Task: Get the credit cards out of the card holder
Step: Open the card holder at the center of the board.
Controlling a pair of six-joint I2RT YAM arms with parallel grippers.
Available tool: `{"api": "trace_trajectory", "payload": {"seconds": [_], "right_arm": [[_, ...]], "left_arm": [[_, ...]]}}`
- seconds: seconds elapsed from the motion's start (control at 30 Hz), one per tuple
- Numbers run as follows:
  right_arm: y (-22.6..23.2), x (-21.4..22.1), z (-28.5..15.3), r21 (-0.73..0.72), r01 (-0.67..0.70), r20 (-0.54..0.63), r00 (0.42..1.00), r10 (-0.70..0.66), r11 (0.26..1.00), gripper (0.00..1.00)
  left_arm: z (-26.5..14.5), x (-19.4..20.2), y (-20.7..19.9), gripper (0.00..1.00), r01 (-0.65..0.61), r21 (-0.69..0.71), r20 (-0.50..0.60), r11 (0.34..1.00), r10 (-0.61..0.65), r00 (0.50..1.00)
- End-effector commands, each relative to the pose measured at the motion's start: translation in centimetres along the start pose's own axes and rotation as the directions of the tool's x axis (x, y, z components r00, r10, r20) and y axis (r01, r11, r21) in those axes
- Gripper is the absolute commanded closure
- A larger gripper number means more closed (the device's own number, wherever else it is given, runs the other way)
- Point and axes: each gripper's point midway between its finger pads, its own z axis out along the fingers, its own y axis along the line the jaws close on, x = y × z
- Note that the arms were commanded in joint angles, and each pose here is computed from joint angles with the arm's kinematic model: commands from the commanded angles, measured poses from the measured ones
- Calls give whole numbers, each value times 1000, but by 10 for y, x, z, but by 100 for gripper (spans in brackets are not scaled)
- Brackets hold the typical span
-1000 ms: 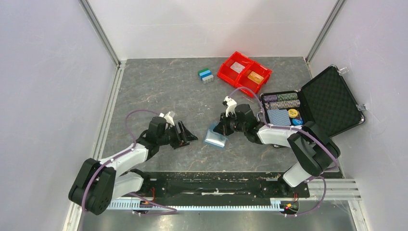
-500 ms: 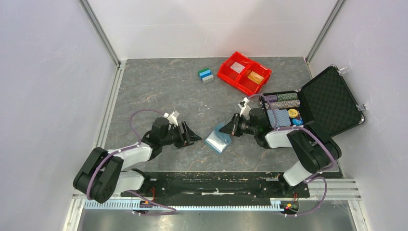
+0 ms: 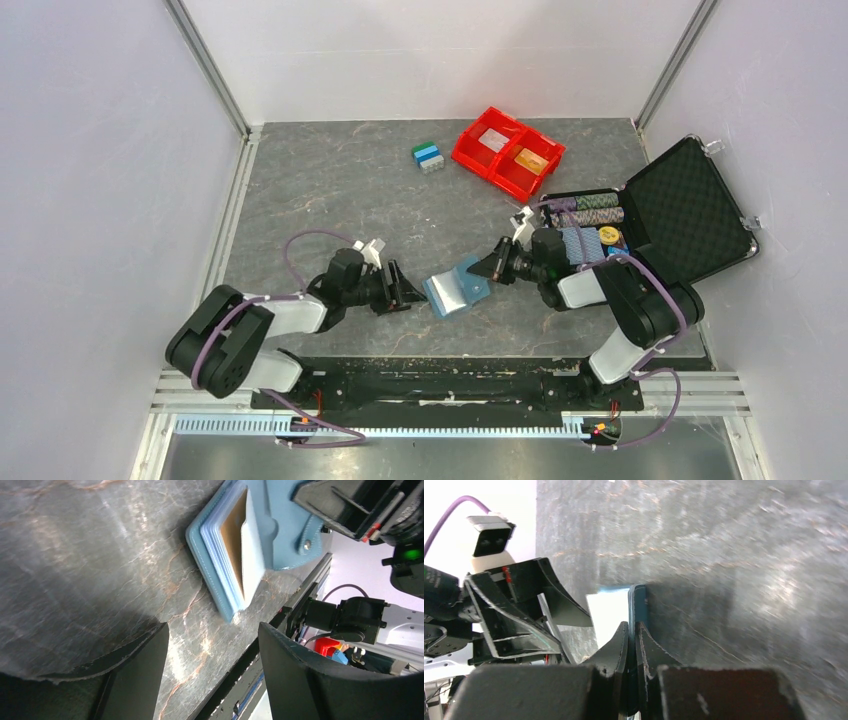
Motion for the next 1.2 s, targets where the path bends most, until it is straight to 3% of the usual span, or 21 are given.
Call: {"api": "trace_trajectory", "payload": {"seconds": [0.0, 0.57, 0.8, 0.93, 1.17], "right_arm": [[-27, 22, -10, 60, -31, -44, 998, 34, 998, 100], [-20, 24, -17, 35, -16, -31, 999, 17, 999, 100], [-20, 23, -18, 35, -17, -28, 999, 18, 999, 100], [-19, 22, -18, 36, -20, -23, 1000, 20, 999, 100], [-21, 23, -17, 42, -28, -23, 999, 29, 999, 100]], "left_arm": [[11, -8, -16, 27, -19, 51, 22, 999, 18, 1000], [42, -10, -19, 30, -15, 80, 8, 997, 14, 1000], [44, -10, -20, 36, -6, 96, 5, 995, 6, 1000], [44, -8, -20, 47, -4, 101, 3, 995, 4, 1000], [37, -7, -29, 47, -9, 155, 21, 988, 6, 1000]]}}
